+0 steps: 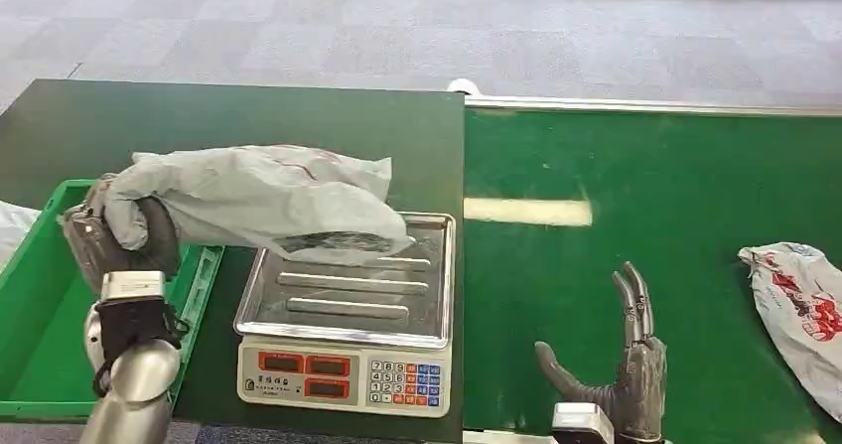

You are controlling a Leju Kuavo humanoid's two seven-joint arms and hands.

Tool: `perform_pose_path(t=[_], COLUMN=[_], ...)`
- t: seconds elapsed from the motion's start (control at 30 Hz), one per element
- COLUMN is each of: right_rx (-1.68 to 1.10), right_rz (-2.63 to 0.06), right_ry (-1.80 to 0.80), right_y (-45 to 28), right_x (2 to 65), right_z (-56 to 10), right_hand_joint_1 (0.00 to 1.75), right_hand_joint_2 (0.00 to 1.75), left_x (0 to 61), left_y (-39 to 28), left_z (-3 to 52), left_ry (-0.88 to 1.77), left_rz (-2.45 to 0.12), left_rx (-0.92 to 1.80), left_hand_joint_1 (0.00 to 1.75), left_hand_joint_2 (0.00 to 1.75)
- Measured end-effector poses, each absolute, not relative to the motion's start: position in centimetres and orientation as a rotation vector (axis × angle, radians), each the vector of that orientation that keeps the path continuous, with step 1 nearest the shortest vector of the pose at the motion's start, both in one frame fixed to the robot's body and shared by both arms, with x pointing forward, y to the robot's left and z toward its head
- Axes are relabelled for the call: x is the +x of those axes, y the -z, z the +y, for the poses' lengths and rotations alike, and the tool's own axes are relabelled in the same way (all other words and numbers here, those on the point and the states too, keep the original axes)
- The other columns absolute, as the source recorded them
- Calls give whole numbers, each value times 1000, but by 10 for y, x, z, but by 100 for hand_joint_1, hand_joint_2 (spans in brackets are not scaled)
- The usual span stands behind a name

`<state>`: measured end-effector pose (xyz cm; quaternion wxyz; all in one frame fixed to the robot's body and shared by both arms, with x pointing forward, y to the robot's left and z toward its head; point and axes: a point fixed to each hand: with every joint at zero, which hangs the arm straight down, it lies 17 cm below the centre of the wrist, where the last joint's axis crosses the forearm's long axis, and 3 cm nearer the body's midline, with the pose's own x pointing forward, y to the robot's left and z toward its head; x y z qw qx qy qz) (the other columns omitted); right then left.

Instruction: Moved the parcel from conveyor to table for the left to box.

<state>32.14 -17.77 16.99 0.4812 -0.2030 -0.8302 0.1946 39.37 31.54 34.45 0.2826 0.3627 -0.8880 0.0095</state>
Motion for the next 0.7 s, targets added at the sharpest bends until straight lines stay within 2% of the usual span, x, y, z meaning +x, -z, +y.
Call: perform_pose_path(t=[0.1, 0.23, 0.33, 0.5, 0.7], right_rx=[-498, -500, -503, -502, -499], right_rz=[-2017, -2018, -2013, -1991, -1978], right_ry=[-469, -464, -460, -447, -439], right_y=[-170, -172, -172, -169, -166], right_x=[319, 319, 318, 313, 311], right_z=[-179, -179, -179, -183, -184], right_hand_joint_1=[0, 0, 0, 0, 0], right_hand_joint_2=[175, 175, 175, 175, 175], left_x=[386, 380, 381, 361, 327], left_y=[-341, -341, -332, -291, -257], left_z=[347, 363, 380, 439, 504], left_ry=[-54, -65, -111, -243, -339], left_rz=[-2339, -2322, -2264, -2153, -1987], left_rx=[1047, 1095, 1056, 966, 1136], left_hand_joint_1=[175, 175, 175, 175, 175], left_hand_joint_2=[175, 175, 175, 175, 175])
